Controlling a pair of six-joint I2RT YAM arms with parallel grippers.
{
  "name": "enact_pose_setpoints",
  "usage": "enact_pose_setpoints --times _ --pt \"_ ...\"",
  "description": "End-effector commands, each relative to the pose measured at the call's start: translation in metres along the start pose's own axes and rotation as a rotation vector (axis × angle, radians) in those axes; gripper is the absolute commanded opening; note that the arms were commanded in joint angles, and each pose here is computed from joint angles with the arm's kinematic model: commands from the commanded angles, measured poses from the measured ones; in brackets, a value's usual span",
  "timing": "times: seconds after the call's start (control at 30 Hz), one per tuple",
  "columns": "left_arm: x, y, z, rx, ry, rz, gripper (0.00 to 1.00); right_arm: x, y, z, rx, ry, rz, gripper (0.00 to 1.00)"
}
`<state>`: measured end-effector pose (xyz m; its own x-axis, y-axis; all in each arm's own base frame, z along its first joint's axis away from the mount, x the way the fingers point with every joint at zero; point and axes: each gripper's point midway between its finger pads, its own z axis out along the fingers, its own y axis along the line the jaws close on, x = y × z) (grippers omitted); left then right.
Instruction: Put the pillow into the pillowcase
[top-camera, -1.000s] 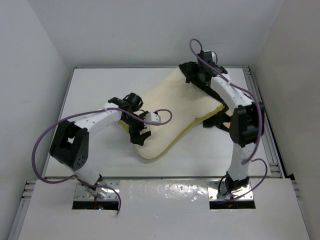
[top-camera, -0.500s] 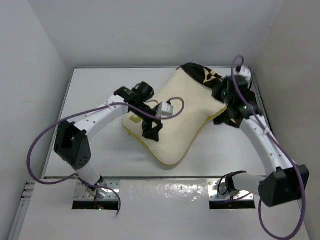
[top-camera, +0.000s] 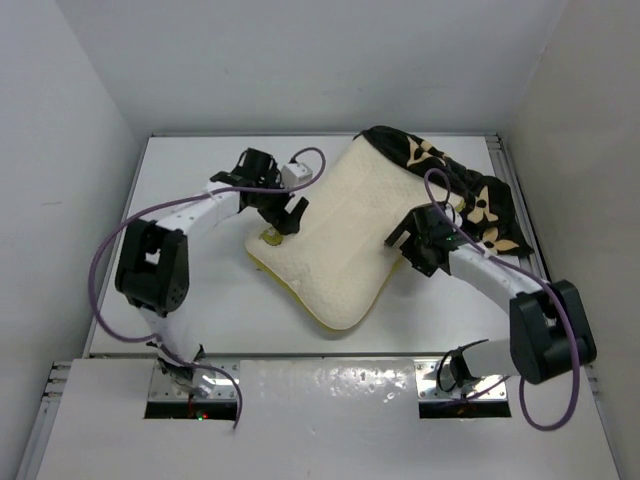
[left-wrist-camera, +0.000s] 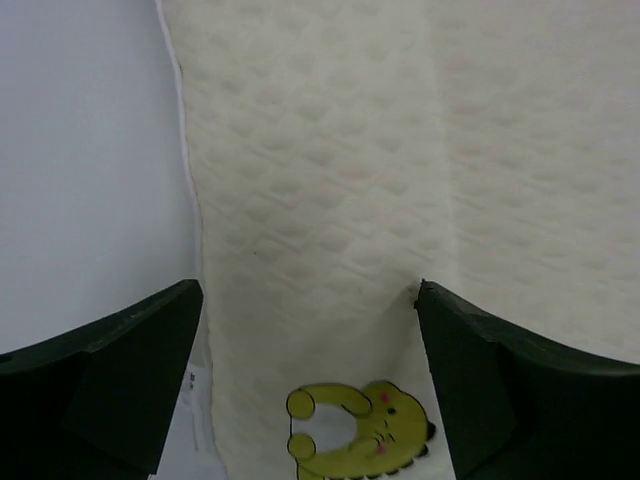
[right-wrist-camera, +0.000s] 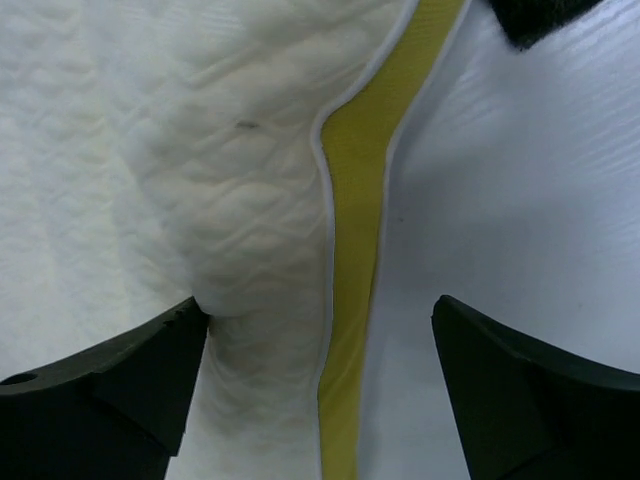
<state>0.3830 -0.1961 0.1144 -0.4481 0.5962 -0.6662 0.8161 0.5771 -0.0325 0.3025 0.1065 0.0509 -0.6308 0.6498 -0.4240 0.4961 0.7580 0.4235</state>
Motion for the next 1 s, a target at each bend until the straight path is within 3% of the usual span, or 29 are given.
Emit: enact_pose_setpoints --times 0.0,0.03,0.07,0.17,0.23,0.33,0.4,0.43,0.57,0.63,0.77,0.9,0.97 --pt "0.012 0.023 0.022 -0.102 0.021 -0.032 0.85 -0.011 0.02 0.012 -0.009 -0.008 0.039 0.89" --pt "0.016 0.022 0.026 -0.091 0.029 -0.033 0.81 -0.01 0.011 0.015 0.038 0.008 0.027 0.85" --pt "0.021 0.018 0.031 -0.063 0.04 -0.038 0.68 -0.013 0.012 0.016 0.051 0.007 0.019 0.83" --pt "0.022 -0.005 0.038 0.027 0.035 -0.018 0.5 -0.018 0.003 0.023 0.081 0.026 0.027 0.72" --pt "0.022 -0.021 0.041 0.075 0.036 0.005 0.46 -0.026 0.001 0.022 0.075 0.01 0.037 0.6" --pt "0.021 -0.053 0.047 0.175 0.042 0.023 0.36 -0.045 -0.006 0.018 0.1 -0.024 0.033 0.51" --pt "0.022 -0.079 0.051 0.252 0.052 0.039 0.36 -0.062 -0.004 0.014 0.108 -0.042 0.026 0.58" --pt "0.022 -0.088 0.052 0.278 0.055 0.047 0.36 -0.067 -0.007 0.012 0.12 -0.042 -0.006 0.74" --pt "0.023 -0.139 0.053 0.4 0.074 0.093 0.4 -0.103 -0.013 -0.011 0.167 -0.077 -0.096 0.87" --pt "0.019 -0.157 0.05 0.452 0.066 0.102 0.41 -0.113 -0.016 -0.026 0.197 -0.086 -0.191 0.87" --pt "0.009 -0.188 0.041 0.544 0.058 0.147 0.43 -0.161 0.009 -0.076 0.166 -0.244 -0.288 0.76" --pt "-0.003 -0.216 0.035 0.644 0.038 0.218 0.53 -0.193 0.052 -0.096 0.022 -0.365 -0.365 0.5" --pt "-0.014 -0.233 0.03 0.703 0.008 0.271 0.59 -0.204 0.07 -0.091 0.002 -0.379 -0.367 0.54"
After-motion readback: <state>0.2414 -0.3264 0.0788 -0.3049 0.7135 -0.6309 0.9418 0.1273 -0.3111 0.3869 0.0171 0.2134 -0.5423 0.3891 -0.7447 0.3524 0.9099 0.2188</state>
